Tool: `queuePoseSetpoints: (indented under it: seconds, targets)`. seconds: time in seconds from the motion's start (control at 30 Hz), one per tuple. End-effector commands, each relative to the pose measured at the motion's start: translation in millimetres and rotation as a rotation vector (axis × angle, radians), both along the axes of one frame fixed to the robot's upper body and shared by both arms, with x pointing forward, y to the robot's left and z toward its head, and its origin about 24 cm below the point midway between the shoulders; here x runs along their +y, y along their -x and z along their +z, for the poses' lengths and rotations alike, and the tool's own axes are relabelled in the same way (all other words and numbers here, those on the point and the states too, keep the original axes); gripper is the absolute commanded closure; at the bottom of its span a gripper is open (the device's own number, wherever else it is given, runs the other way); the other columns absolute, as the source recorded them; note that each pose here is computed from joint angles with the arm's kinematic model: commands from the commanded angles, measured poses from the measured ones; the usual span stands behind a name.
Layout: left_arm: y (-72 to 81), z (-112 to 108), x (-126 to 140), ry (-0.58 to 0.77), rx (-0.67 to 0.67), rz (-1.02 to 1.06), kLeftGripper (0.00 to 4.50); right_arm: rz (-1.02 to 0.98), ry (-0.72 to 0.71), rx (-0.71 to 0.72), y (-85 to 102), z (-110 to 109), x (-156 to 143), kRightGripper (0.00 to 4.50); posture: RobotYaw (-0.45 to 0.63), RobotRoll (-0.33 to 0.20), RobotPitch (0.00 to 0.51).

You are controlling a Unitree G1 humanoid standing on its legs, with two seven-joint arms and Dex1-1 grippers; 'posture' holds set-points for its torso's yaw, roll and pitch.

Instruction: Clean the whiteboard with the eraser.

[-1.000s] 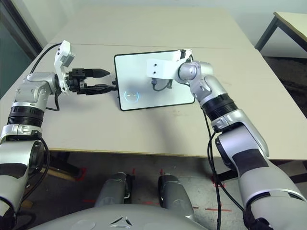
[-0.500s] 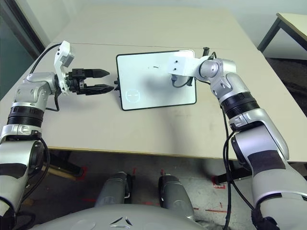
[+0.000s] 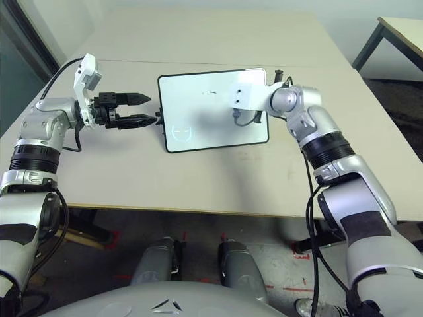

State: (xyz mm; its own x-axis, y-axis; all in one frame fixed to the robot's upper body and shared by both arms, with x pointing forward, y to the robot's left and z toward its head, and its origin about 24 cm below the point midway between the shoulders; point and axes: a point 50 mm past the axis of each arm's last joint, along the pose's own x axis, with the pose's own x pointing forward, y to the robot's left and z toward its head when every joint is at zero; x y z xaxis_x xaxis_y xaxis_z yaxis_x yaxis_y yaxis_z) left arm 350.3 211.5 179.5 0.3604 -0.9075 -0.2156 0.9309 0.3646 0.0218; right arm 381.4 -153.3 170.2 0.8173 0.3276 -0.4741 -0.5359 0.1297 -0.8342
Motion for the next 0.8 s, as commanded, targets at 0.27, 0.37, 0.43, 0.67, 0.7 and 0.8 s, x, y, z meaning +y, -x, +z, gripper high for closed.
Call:
queuePoseSetpoints:
  seconds: [0.27, 0.37, 0.43, 0.67, 0.7, 0.8]
  targets:
    - [-1.3, 3, 0, 0.0, -0.006, 0.006, 0.0, 0.062, -0.008, 0.011, 1.6, -4, 27, 4.27, 0.14, 0.0, 0.071]
    - [-1.6, 3, 0, 0.001, -0.007, 0.007, 0.0, 0.077, -0.025, 0.0, -0.4, 0, 37, 4.27, 0.14, 0.0, 0.068]
    - [-1.7, 3, 0, 0.002, -0.008, 0.007, 0.0, 0.084, -0.033, -0.005, -1.5, 2, 42, 4.27, 0.14, 0.0, 0.068]
    - [-1.8, 3, 0, 0.005, -0.009, 0.01, 0.0, 0.104, -0.052, -0.025, -5.4, 9, 55, 4.27, 0.14, 0.0, 0.067]
    - [-1.7, 3, 0, 0.005, -0.01, 0.011, 0.0, 0.107, -0.054, -0.027, -5.6, 10, 56, 4.27, 0.14, 0.0, 0.067]
    - [-1.8, 2, 0, 0.005, -0.01, 0.013, 0.0, 0.117, -0.058, -0.028, -5.7, 10, 60, 4.27, 0.15, 0.0, 0.066]
